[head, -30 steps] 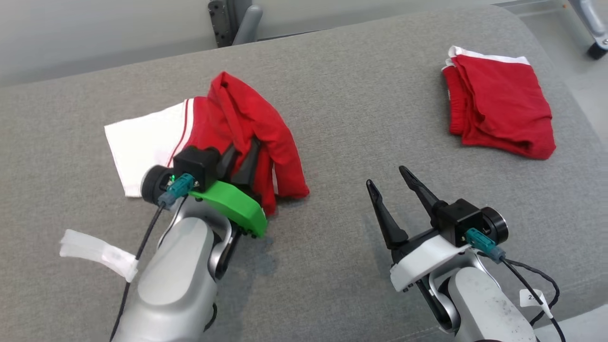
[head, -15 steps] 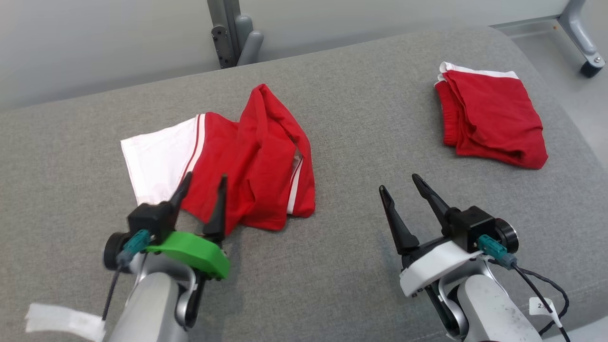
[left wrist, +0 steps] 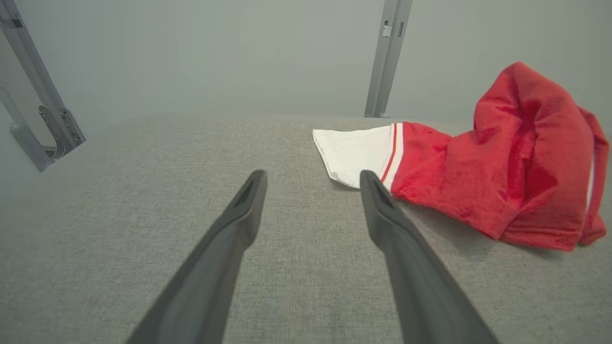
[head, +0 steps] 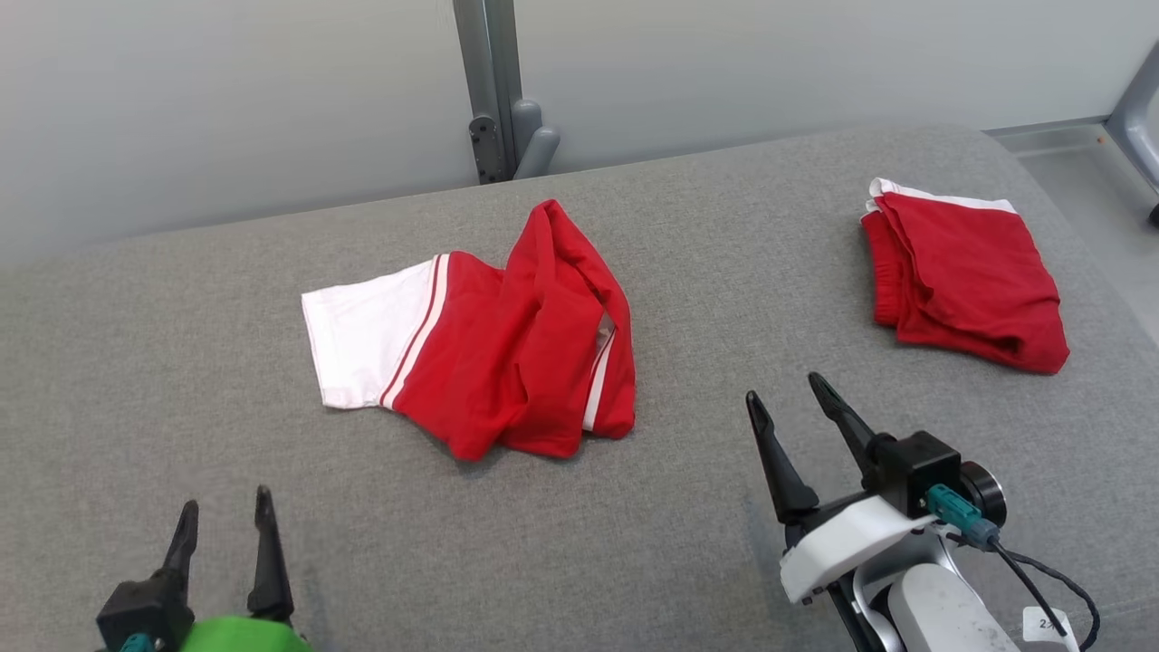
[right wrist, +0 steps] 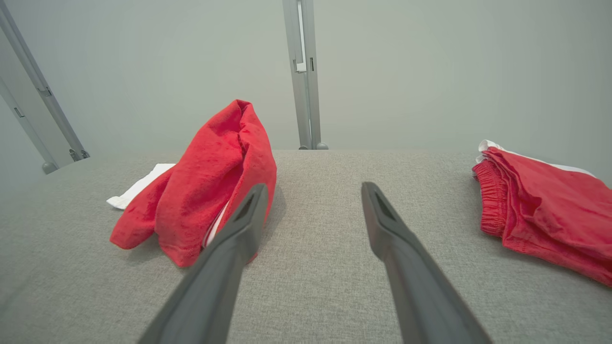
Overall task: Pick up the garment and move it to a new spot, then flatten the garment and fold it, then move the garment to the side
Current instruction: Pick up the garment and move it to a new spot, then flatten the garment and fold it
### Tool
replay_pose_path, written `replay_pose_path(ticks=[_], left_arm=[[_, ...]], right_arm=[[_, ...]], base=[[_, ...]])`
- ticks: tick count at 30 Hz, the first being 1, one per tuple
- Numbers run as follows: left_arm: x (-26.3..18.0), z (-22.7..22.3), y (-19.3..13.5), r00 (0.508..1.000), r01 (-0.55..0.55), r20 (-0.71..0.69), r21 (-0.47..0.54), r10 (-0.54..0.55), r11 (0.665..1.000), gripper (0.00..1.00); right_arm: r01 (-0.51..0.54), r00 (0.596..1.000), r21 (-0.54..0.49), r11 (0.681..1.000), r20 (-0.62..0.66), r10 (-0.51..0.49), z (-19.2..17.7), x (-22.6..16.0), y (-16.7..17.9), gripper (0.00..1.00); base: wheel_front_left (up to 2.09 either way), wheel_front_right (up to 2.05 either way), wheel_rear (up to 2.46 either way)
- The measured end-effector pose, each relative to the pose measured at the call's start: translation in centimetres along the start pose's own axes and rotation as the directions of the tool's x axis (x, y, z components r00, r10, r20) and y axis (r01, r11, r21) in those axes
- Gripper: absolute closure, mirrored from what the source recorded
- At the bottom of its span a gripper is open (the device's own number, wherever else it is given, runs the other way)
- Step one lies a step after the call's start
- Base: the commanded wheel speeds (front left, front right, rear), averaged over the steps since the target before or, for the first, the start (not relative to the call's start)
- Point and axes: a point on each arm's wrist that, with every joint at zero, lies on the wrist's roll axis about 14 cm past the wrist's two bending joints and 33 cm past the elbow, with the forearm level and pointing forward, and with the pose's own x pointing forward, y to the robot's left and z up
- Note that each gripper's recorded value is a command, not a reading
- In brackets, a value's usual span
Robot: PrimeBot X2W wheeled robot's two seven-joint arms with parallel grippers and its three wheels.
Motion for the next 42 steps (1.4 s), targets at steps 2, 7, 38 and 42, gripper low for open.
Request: replay_pose_path(ticks=[2, 7, 38, 42], left_arm=[[-1.2, -0.3, 1.1, 0.999, -0.036, -0.006, 0.008, 0.036, 0.999, 0.0], [-3.3, -1.4, 2.0, 0.997, -0.069, -0.037, 0.018, 0.07, 0.997, 0.0], [-5.4, -3.8, 5.3, 0.97, -0.218, -0.118, -0.053, 0.21, 0.975, 0.0], [-5.8, -4.2, 6.1, 0.962, -0.245, -0.132, -0.049, 0.237, 0.968, 0.0]], right_arm=[[-0.001, 1.0, 0.002, 1.0, -0.001, 0.001, 0.0, -0.3, 0.1, 0.0], [0.003, 1.0, 0.003, 1.0, -0.024, -0.003, -0.8, -1.2, 0.2, 0.0], [-0.235, 0.92, 0.095, 0.967, -0.3, 0.253, -10.9, 7.6, 8.0, 0.0], [-0.247, 0.897, 0.101, 0.964, -0.353, 0.266, -12.9, 7.9, 8.5, 0.09]], base=[[0.0, 0.0, 0.0], [0.0, 0.0, 0.0], [0.0, 0.0, 0.0], [0.0, 0.0, 0.0]])
